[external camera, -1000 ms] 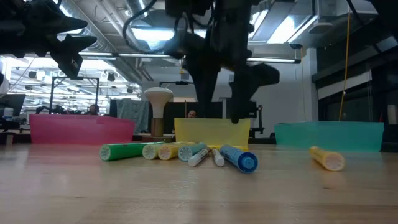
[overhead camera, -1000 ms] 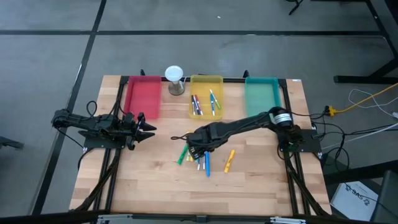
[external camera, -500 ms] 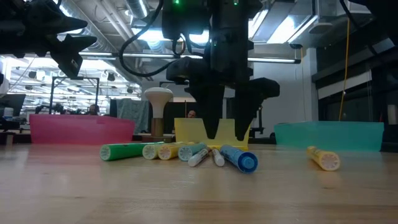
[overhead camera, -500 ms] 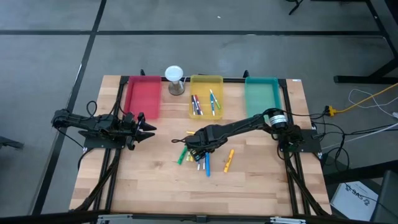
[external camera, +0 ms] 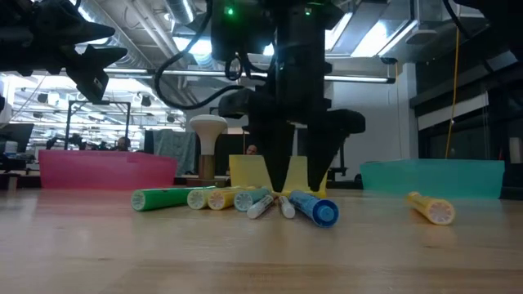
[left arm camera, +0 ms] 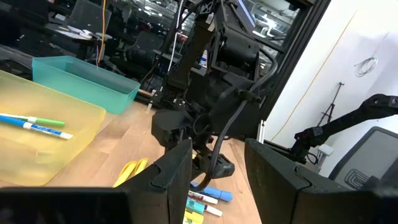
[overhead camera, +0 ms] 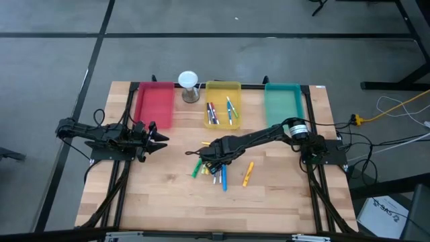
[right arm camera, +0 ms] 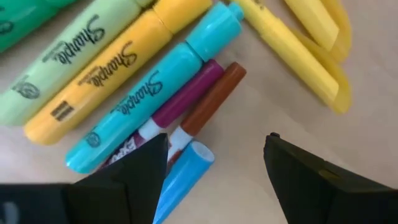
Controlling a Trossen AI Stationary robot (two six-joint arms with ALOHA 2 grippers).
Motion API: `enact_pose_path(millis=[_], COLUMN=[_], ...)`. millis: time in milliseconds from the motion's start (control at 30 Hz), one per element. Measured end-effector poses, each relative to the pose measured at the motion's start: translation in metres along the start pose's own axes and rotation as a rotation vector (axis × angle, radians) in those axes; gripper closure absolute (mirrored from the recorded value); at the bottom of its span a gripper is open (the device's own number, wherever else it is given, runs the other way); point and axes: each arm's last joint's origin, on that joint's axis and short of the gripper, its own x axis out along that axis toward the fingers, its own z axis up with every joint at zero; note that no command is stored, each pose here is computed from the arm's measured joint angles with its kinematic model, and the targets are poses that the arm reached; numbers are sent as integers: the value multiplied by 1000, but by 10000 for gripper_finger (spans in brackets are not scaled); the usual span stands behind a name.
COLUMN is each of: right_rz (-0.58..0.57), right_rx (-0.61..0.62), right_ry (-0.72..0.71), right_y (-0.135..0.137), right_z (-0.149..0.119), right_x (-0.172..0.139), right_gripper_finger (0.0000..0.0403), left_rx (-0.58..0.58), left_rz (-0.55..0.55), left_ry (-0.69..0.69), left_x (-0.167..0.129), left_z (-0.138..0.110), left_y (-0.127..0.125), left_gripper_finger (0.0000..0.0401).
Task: Pick & Place Markers
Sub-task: Put the brown marker into the yellow bin
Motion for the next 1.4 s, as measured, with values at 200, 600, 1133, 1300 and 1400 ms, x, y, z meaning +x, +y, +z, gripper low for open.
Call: enact_pose_path(millis=[200,600,1133,1300,1400], right_rz=[-29,-56,-18,-27,-43], right_rx=[-9,17,17,15,14], right_ry=[-6,42,32,36,37], right_y=[-1,-5,4,3,2], right_z=[0,-4,-12,-13,-14], right_x=[7,10,10,10,9], right_gripper_finger=[144,144,144,144,144], left_rx=[0,0,0,0,0], left_rz=[0,0,0,0,0], left_ry=[0,0,0,0,0], left_x=[0,0,0,0,0], left_z=[0,0,0,0,0], left_y=[0,0,0,0,0], left_gripper_finger=[258,258,258,258,258])
